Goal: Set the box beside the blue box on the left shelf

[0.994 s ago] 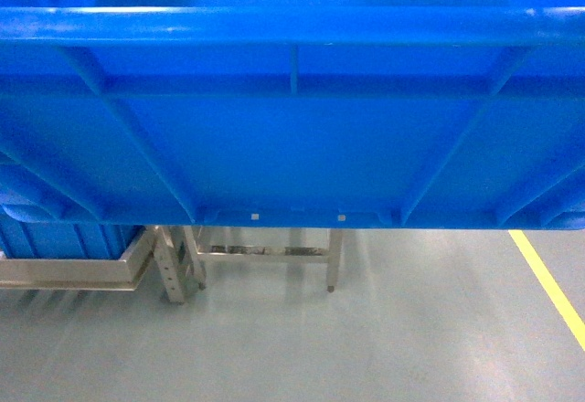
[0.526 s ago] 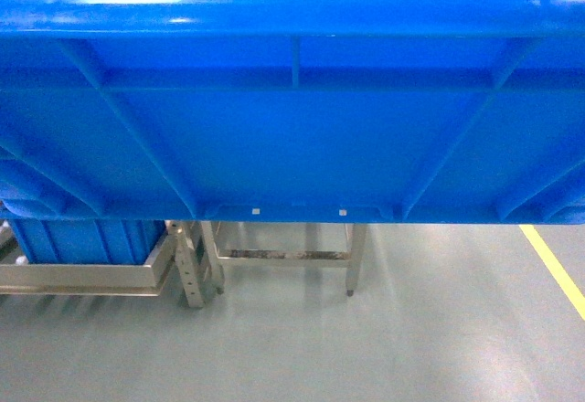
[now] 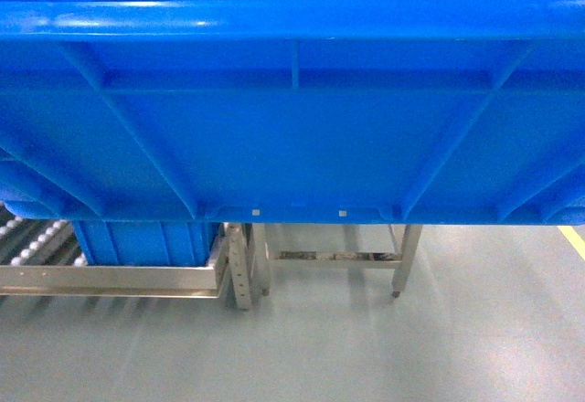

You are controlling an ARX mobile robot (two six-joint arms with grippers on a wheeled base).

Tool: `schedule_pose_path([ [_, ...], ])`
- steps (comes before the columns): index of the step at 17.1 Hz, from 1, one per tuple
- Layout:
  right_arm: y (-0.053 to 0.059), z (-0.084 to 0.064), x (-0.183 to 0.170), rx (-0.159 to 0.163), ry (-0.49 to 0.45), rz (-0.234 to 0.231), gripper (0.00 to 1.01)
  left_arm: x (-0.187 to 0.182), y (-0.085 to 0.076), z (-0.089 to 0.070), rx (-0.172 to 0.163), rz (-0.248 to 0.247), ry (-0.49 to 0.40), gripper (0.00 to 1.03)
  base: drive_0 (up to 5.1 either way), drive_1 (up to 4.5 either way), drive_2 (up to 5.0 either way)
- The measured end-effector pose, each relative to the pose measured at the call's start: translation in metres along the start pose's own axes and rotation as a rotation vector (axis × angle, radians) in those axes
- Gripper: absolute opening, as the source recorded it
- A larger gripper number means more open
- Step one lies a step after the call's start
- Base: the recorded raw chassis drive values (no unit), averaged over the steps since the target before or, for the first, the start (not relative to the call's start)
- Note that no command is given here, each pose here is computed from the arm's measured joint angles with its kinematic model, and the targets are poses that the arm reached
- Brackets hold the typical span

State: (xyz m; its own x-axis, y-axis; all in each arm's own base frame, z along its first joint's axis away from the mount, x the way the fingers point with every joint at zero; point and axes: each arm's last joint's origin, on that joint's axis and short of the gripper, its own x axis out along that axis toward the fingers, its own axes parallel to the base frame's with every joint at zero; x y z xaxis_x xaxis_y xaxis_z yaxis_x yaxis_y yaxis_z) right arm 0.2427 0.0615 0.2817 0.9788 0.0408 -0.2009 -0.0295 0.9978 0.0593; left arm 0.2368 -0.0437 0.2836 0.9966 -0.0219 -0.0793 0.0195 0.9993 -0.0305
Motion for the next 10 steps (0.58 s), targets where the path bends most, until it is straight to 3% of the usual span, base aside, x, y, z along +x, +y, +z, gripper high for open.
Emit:
schedule_pose_path([
  [10,0.0001,0.0000,-0.0001,-0.001,0.001,0.000,0.08,0.0000,0.0000,-0.0001,0.000,0.001,0.001,0.16,-4.9,1.88,2.9],
])
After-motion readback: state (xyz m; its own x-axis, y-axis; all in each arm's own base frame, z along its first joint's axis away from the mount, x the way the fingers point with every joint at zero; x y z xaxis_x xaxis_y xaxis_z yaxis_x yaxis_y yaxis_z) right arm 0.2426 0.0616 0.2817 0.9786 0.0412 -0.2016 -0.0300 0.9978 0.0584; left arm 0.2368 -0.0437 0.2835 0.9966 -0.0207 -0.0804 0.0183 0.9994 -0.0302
